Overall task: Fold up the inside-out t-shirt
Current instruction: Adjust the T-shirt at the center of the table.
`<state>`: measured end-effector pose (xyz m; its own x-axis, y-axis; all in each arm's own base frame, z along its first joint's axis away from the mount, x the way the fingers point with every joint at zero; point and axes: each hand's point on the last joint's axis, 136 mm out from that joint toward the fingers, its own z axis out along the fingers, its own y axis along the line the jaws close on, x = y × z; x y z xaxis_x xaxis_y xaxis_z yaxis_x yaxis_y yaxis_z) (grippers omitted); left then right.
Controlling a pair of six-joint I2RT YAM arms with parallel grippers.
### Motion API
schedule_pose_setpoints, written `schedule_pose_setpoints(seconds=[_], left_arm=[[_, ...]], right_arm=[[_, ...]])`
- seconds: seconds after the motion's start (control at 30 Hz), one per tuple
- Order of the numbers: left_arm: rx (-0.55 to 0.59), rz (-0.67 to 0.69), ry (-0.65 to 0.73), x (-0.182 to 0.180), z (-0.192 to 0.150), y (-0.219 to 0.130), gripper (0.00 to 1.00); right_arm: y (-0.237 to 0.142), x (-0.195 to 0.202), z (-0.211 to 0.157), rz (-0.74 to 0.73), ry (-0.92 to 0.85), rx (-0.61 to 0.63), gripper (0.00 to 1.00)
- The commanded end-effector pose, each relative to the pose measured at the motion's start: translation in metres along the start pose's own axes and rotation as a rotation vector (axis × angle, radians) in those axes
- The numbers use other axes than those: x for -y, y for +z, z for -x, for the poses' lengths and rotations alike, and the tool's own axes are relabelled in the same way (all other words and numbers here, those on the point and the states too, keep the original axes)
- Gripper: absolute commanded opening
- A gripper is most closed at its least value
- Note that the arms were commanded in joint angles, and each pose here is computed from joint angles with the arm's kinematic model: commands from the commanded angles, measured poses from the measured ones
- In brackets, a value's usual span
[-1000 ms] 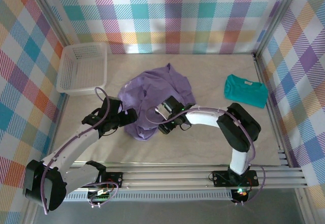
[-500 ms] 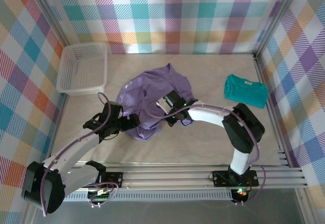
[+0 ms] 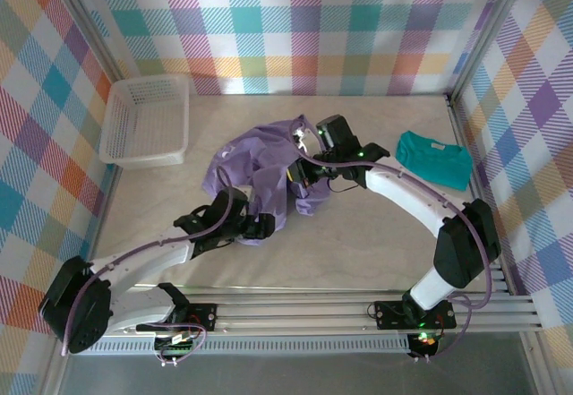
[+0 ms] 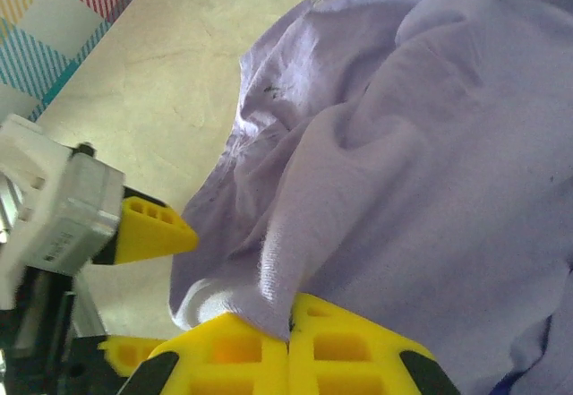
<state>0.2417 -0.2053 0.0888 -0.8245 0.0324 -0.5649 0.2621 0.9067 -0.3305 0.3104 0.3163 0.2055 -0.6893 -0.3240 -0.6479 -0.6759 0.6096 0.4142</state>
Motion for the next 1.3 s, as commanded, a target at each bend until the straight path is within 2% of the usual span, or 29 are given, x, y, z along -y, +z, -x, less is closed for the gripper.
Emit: schedule_pose_setpoints(seconds=[0.0, 0.13, 0.23, 0.27, 0.37, 0.53, 0.8, 1.0, 1.13, 1.27], left_arm=[[0.043, 0.011, 0.056, 0.007, 0.016, 0.010, 0.73], [0.044, 0.037, 0.067, 0.005, 0.020, 0.013, 0.30], [0.131, -0.018, 0.086, 0.022, 0.047, -0.023, 0.05], [0.177, -0.036, 0.086, 0.027, 0.058, -0.039, 0.00], [0.322, -0.067, 0.092, 0.035, 0.088, -0.094, 0.00], [0.423, 0.058, 0.122, 0.018, 0.116, -0.140, 0.00], [0.445, 0.134, 0.138, 0.013, 0.139, -0.163, 0.00], [0.506, 0.328, 0.093, -0.013, 0.164, -0.191, 0.00], [0.531, 0.254, 0.114, 0.005, 0.177, -0.199, 0.00], [0.497, 0.154, 0.152, 0.022, 0.172, -0.186, 0.00]], right_arm=[[-0.010, -0.008, 0.006, 0.052, 0.058, 0.006, 0.00], [-0.024, 0.006, 0.011, -0.004, 0.072, 0.019, 0.00], [-0.051, 0.016, 0.018, -0.114, 0.014, 0.056, 0.00], [-0.062, 0.015, 0.022, -0.143, -0.021, 0.079, 0.00], [-0.093, 0.007, 0.033, -0.190, -0.113, 0.158, 0.00], [-0.131, 0.009, 0.047, -0.306, -0.212, 0.242, 0.00], [-0.157, 0.017, 0.055, -0.430, -0.271, 0.272, 0.00], [-0.175, 0.012, 0.071, -0.463, -0.277, 0.315, 0.00], [-0.193, 0.005, 0.084, -0.483, -0.300, 0.376, 0.00], [-0.187, 0.009, 0.083, -0.485, -0.291, 0.358, 0.00]])
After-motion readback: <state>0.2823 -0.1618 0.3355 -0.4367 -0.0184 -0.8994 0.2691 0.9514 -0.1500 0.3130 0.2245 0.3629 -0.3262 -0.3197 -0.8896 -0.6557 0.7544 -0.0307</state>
